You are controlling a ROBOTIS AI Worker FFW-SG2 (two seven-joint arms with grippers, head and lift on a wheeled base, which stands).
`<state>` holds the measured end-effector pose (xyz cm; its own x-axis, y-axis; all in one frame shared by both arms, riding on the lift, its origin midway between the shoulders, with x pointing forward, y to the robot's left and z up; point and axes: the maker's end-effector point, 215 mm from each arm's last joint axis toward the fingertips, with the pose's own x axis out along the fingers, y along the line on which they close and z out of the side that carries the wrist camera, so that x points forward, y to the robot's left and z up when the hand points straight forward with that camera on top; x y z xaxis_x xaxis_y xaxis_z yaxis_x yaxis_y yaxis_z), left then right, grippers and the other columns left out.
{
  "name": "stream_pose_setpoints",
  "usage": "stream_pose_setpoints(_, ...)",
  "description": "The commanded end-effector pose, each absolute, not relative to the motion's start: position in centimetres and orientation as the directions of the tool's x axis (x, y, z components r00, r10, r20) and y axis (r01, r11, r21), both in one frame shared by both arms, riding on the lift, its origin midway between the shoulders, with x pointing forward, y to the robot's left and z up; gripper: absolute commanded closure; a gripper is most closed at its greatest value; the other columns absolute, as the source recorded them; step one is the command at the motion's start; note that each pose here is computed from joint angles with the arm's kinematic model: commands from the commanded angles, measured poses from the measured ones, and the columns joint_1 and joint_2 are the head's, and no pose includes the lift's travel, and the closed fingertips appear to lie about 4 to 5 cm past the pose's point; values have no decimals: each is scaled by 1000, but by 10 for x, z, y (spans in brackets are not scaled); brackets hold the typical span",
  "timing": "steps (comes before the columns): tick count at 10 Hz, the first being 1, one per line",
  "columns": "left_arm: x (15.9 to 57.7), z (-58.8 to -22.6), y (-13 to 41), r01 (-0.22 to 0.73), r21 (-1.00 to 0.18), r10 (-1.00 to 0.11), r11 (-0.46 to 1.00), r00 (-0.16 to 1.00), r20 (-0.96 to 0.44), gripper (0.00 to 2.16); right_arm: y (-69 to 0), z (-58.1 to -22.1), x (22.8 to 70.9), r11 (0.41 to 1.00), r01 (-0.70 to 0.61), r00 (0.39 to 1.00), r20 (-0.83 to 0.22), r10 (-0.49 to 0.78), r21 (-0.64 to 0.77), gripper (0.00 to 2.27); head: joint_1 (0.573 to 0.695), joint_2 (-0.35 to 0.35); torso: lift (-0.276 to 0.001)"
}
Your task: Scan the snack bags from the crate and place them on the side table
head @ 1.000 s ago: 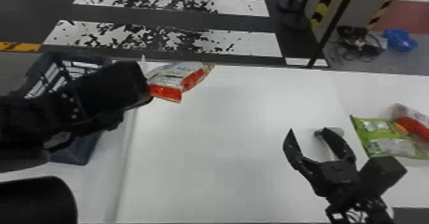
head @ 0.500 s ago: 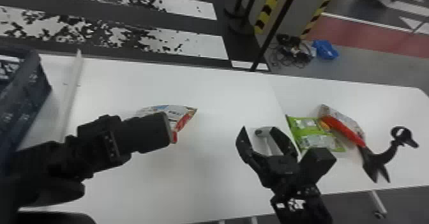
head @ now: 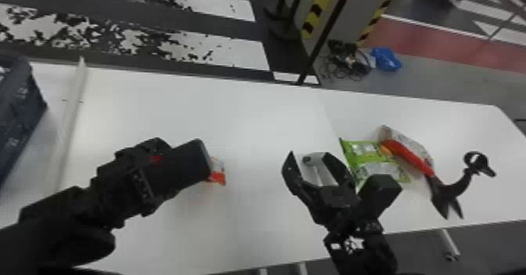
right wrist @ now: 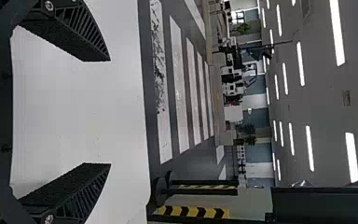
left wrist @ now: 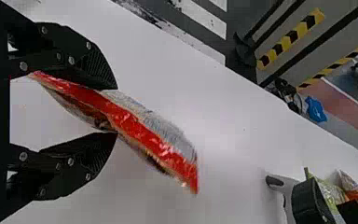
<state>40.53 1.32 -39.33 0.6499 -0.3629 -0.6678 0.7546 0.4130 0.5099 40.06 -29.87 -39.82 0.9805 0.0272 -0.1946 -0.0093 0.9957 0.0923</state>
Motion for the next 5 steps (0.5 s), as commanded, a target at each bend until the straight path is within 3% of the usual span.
stream_pose_setpoints(1,407,-393,13,748,492,-365,445,654,-663,22,-299,-401,400,996,-8,978,-204,27,94,73,695,-350,-94)
stream_pose_setpoints(5,400,-388,8,756,412,-411,508,633,-656,22,-306,-405,399,996,5,976,-216,15,90,73,695,-350,-94)
